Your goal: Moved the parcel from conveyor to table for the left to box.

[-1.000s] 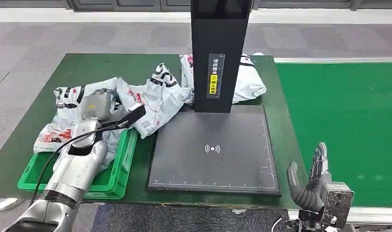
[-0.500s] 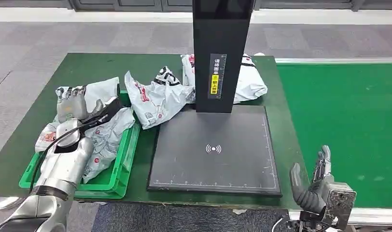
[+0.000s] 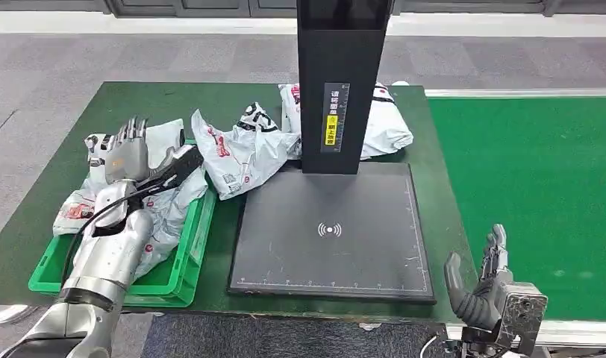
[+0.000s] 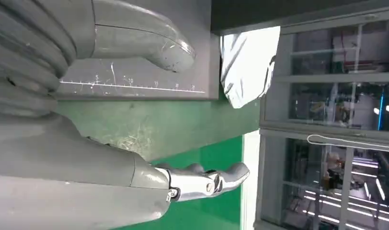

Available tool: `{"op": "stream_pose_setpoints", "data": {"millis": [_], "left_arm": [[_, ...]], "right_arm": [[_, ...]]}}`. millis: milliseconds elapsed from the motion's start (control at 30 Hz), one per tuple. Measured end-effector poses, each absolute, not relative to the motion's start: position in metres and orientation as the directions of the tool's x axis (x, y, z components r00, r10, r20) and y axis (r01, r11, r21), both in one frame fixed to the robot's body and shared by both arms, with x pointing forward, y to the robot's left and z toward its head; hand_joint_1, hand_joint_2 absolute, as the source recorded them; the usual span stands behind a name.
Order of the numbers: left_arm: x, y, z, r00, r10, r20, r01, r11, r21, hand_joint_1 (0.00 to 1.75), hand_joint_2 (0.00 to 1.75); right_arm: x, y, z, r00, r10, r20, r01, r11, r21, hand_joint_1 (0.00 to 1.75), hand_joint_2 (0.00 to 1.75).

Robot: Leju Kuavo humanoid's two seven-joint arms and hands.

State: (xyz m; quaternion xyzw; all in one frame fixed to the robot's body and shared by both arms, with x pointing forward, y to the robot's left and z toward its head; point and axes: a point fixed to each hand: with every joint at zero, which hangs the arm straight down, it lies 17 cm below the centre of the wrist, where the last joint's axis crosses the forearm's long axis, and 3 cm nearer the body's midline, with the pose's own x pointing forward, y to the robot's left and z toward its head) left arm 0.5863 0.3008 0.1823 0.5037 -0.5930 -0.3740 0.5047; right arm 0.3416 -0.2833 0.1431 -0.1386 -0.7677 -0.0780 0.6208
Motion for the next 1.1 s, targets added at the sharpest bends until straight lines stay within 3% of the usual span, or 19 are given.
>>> {"op": "stream_pose_setpoints", "data": {"millis": [133, 267, 400, 667, 967, 1100], "left_arm": [[0.586, 0.298, 0.185, 0.009, -0.976, 0.22, -0.228, 0.212, 0.95, 0.0, 1.75], [0.559, 0.234, 0.26, -0.182, -0.97, 0.16, -0.438, 0.225, 0.87, 0.0, 1.75], [0.55, 0.222, 0.271, -0.215, -0.967, 0.139, -0.47, 0.228, 0.853, 0.0, 1.75], [0.521, 0.182, 0.306, -0.214, -0.976, -0.029, -0.618, 0.112, 0.778, 0.0, 1.75], [0.543, 0.105, 0.225, -0.393, -0.918, 0.064, -0.235, 0.167, 0.957, 0.0, 1.75], [0.552, 0.078, 0.161, -0.433, -0.897, 0.092, 0.025, 0.09, 0.996, 0.0, 1.75]], "right_arm": [[0.341, -0.283, 0.143, -0.191, 0.116, 0.975, 0.31, 0.949, -0.052, 0.0, 1.75], [0.34, -0.283, 0.145, -0.204, 0.111, 0.973, 0.316, 0.948, -0.042, 0.0, 1.75], [0.34, -0.283, 0.146, -0.208, 0.111, 0.972, 0.317, 0.948, -0.041, 0.0, 1.75], [0.341, -0.286, 0.15, -0.223, 0.11, 0.969, 0.332, 0.943, -0.031, 0.0, 1.75], [0.348, -0.28, 0.156, -0.241, 0.1, 0.965, 0.299, 0.954, -0.025, 0.0, 1.75], [0.354, -0.276, 0.159, -0.242, 0.101, 0.965, 0.285, 0.958, -0.029, 0.0, 1.75]]}}
